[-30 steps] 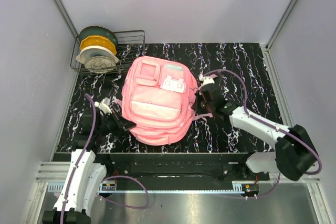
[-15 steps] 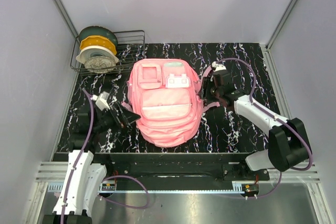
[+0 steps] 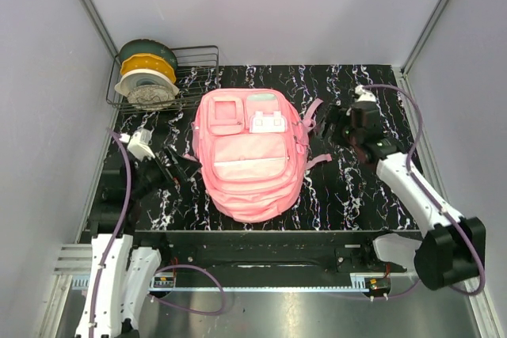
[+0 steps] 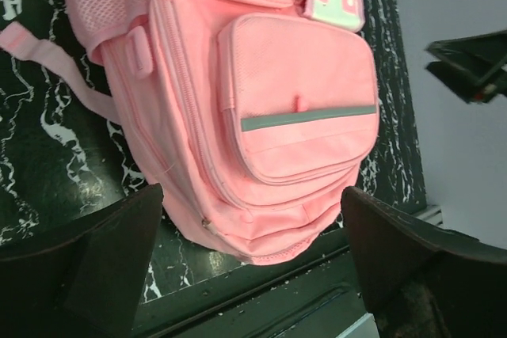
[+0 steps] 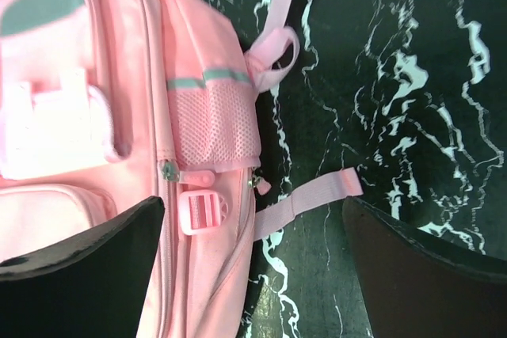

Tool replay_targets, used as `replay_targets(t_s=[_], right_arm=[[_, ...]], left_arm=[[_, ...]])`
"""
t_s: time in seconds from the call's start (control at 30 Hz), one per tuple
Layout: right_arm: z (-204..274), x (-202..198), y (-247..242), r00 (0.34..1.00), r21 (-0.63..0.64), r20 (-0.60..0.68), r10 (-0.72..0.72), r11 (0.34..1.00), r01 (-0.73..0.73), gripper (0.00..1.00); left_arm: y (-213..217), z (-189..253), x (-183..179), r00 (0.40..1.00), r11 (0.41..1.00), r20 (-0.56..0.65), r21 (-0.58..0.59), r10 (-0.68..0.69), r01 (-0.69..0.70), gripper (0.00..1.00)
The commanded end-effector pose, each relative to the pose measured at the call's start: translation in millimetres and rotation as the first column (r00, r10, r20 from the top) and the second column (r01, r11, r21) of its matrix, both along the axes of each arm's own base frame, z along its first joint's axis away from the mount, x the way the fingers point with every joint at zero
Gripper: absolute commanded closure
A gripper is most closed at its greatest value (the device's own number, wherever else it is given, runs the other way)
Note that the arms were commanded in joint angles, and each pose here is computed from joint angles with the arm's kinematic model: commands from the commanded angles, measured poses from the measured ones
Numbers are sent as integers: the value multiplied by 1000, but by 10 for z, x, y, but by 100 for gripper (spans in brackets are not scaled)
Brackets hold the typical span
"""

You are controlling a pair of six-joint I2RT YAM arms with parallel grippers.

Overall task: Pack the student bag
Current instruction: Reset both arms

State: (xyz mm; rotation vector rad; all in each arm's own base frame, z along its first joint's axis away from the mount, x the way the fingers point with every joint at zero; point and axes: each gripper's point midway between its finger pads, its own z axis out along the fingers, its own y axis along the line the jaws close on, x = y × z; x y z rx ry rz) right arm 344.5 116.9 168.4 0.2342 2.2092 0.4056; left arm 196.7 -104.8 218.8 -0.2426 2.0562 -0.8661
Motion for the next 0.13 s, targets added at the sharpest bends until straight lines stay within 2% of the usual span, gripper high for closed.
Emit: replay_targets(t_s=[0.0,0.1], right_arm=[[277,-31,-169,998,38,47,-48,998,46,0],[368,-35,-280,996,52,54,-66,997,63,0]], left_arm=[[140,130,89,998,996,42,73,57,-60,1],[222,177,152,994,989,49,104,96,-101,1]])
